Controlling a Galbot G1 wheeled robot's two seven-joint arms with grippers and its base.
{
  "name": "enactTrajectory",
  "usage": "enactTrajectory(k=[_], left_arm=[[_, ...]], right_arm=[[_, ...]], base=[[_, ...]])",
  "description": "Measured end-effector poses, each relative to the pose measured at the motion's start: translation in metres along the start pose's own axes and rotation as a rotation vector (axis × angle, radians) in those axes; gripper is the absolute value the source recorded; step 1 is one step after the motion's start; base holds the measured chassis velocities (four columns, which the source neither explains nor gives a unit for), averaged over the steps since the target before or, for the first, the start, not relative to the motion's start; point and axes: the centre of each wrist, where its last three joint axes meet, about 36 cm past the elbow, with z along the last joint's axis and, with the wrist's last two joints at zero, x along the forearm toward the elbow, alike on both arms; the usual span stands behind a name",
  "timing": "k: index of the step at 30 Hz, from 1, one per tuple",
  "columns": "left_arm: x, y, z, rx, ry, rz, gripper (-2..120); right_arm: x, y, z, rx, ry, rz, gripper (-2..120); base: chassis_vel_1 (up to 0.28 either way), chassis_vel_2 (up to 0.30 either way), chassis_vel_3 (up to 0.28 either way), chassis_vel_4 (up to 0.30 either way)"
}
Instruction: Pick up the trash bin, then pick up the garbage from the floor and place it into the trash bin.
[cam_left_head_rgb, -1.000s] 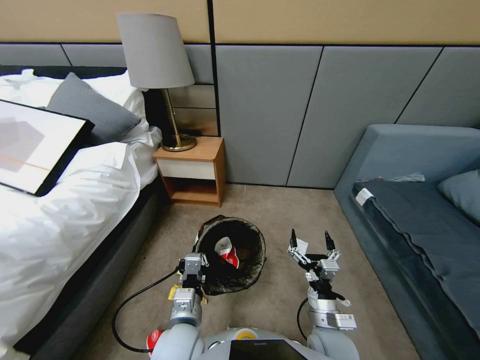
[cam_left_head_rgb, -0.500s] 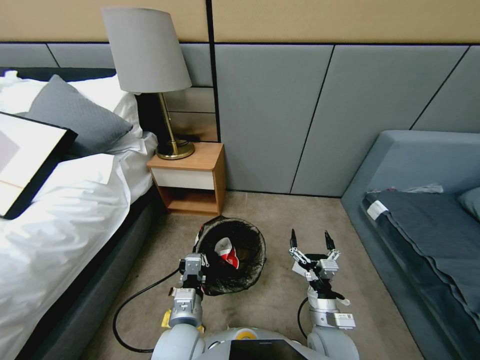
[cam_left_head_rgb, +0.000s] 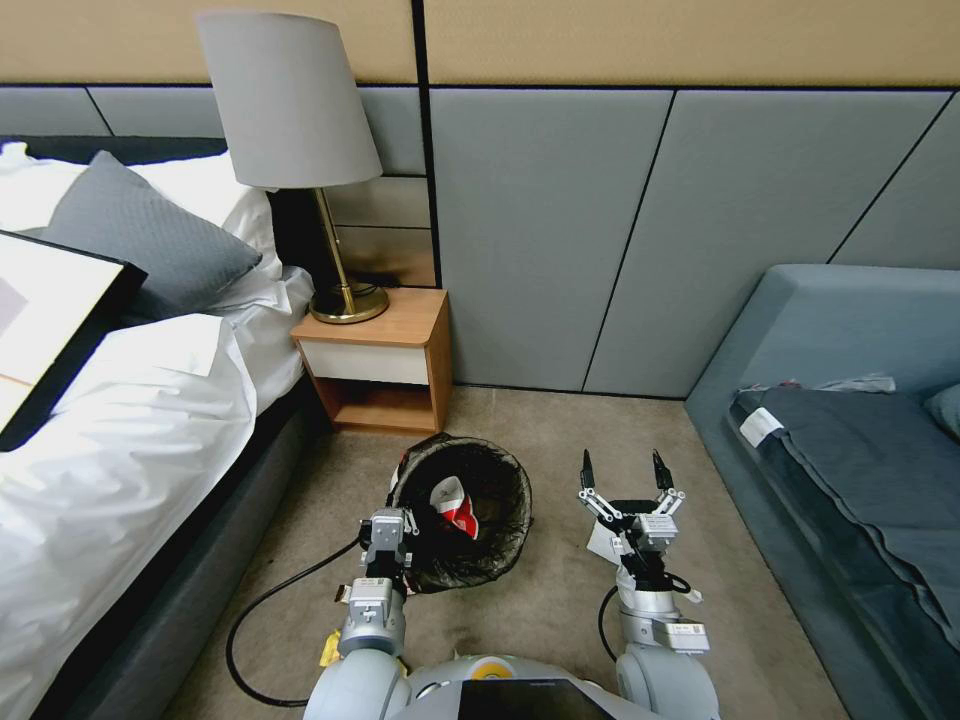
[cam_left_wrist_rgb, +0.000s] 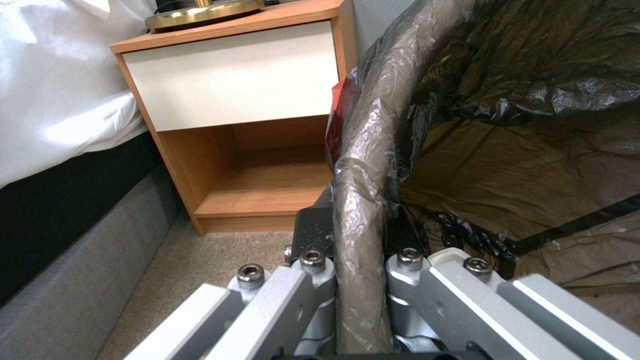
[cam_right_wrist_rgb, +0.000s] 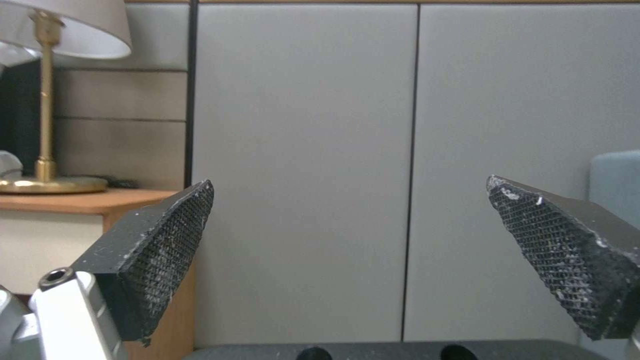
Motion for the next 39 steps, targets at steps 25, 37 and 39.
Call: enactTrajectory(k=[25, 37, 39], left_arm=[[-0.003, -0.005, 0.002, 0.004, -0.001, 0.008, 1], [-0.003, -0.004, 0.003, 0.002, 0.002, 0.008, 1], [-0.002, -0.004, 0.003, 0.001, 0.003, 0.008, 1]], right_arm=[[-0.009, -0.027, 0.077, 0.001, 0.696, 0.125, 100], [-0.015, -0.051, 0.128, 0.010, 0.848, 0.141, 100], [-0.015, -0.054, 0.133, 0.013, 0.857, 0.146, 100]], base=[[0.000, 0.000, 0.000, 0.000], [0.000, 0.000, 0.000, 0.000], [0.000, 0.000, 0.000, 0.000]])
